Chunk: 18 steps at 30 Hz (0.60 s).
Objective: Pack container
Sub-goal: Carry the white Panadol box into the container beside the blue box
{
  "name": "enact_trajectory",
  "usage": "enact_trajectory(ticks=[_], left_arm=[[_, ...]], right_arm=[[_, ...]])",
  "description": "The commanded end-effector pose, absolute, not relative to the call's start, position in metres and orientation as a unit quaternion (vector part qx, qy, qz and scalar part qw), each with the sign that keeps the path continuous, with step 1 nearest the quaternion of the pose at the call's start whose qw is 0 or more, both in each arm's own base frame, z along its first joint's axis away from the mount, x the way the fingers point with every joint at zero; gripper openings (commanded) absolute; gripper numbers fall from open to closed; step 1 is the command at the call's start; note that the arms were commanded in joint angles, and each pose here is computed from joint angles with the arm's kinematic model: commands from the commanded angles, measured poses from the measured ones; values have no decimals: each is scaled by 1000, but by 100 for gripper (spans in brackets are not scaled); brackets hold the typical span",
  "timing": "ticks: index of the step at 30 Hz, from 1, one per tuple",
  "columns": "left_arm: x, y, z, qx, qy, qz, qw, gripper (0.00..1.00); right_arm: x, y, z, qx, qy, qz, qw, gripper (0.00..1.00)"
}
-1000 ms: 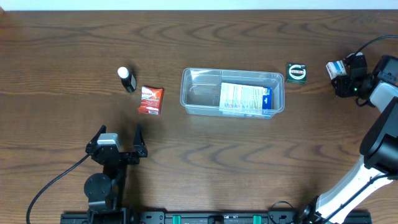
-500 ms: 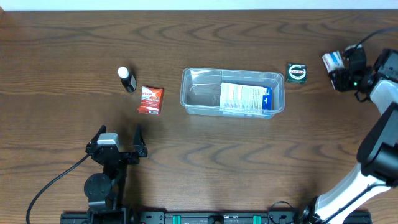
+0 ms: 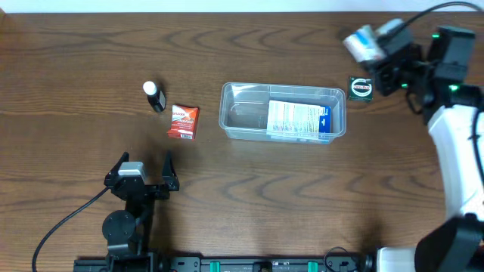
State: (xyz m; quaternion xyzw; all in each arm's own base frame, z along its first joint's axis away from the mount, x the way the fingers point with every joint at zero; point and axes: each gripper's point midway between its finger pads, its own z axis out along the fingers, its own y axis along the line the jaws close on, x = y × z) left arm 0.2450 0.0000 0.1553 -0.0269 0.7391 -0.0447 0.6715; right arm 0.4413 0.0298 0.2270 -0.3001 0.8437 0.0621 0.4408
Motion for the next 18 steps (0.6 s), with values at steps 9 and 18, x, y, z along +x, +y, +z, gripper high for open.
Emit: enact_trajectory(ticks=[9, 18], left_arm=[[244, -2, 141, -26, 753, -52, 655, 98], [244, -2, 141, -26, 753, -52, 655, 98]], right_arm=[[394, 147, 193, -507, 779, 76, 362, 50], [391, 153, 158, -525, 789, 73, 310, 53]])
